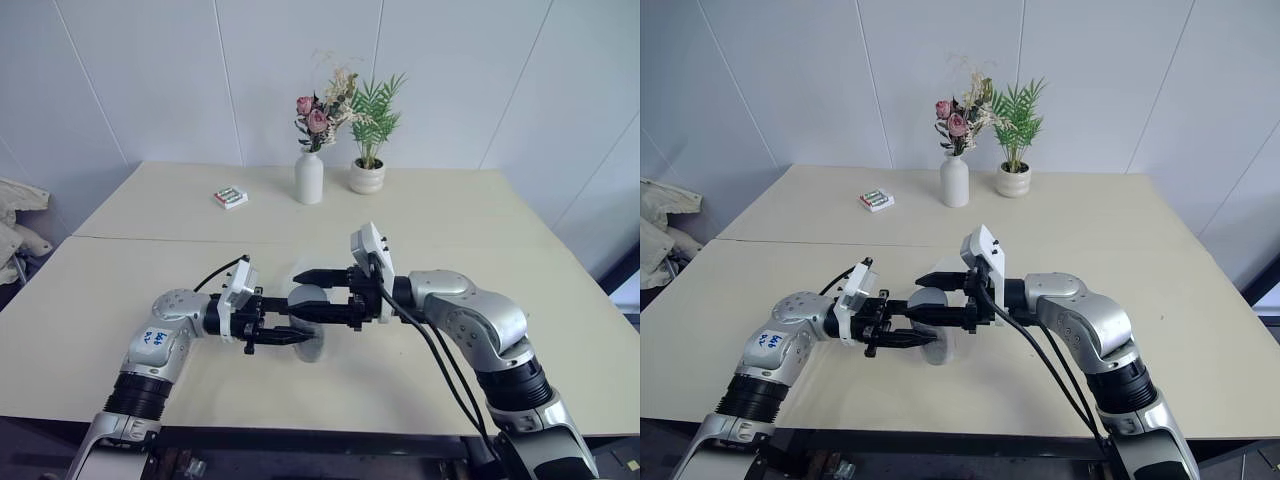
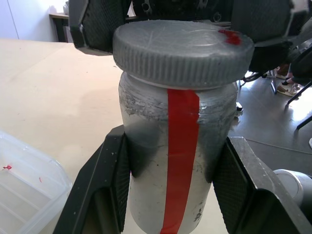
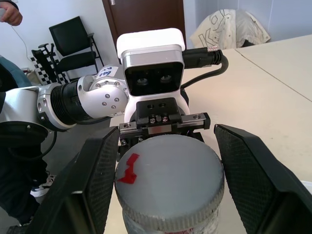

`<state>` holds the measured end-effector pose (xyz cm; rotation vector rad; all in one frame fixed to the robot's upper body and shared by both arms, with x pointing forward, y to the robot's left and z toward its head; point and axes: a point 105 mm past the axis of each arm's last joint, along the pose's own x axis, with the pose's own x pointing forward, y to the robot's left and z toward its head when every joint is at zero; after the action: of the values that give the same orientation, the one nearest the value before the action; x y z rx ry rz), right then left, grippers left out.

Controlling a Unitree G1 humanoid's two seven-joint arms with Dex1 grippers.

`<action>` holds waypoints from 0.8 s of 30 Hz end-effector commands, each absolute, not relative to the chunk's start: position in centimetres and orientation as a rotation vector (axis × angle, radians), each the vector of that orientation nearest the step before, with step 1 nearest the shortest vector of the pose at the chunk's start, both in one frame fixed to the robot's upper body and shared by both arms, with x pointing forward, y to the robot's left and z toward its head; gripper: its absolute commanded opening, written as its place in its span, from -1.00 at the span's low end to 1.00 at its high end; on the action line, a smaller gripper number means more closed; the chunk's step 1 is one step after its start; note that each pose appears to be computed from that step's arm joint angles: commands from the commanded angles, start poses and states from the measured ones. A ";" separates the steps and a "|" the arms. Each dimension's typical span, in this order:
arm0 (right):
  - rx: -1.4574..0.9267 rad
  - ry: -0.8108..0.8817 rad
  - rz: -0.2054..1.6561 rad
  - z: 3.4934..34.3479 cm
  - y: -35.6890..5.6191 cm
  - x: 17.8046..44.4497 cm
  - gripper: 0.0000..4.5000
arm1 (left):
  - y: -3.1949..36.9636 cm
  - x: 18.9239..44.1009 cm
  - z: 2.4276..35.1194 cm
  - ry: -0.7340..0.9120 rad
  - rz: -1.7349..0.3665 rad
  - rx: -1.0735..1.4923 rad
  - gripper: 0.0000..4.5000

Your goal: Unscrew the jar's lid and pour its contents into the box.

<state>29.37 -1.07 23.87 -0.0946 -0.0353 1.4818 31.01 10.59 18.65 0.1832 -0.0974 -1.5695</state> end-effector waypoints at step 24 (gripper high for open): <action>-0.072 -0.108 1.486 24.9 -1.1 29.0 0.27 | 10.4 30.4 19.5 -0.140 -1.584 0.199 -0.12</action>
<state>29.41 -1.05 23.15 -0.0960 -0.0204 1.4748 30.99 10.58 18.77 0.1754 -0.0983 -1.5682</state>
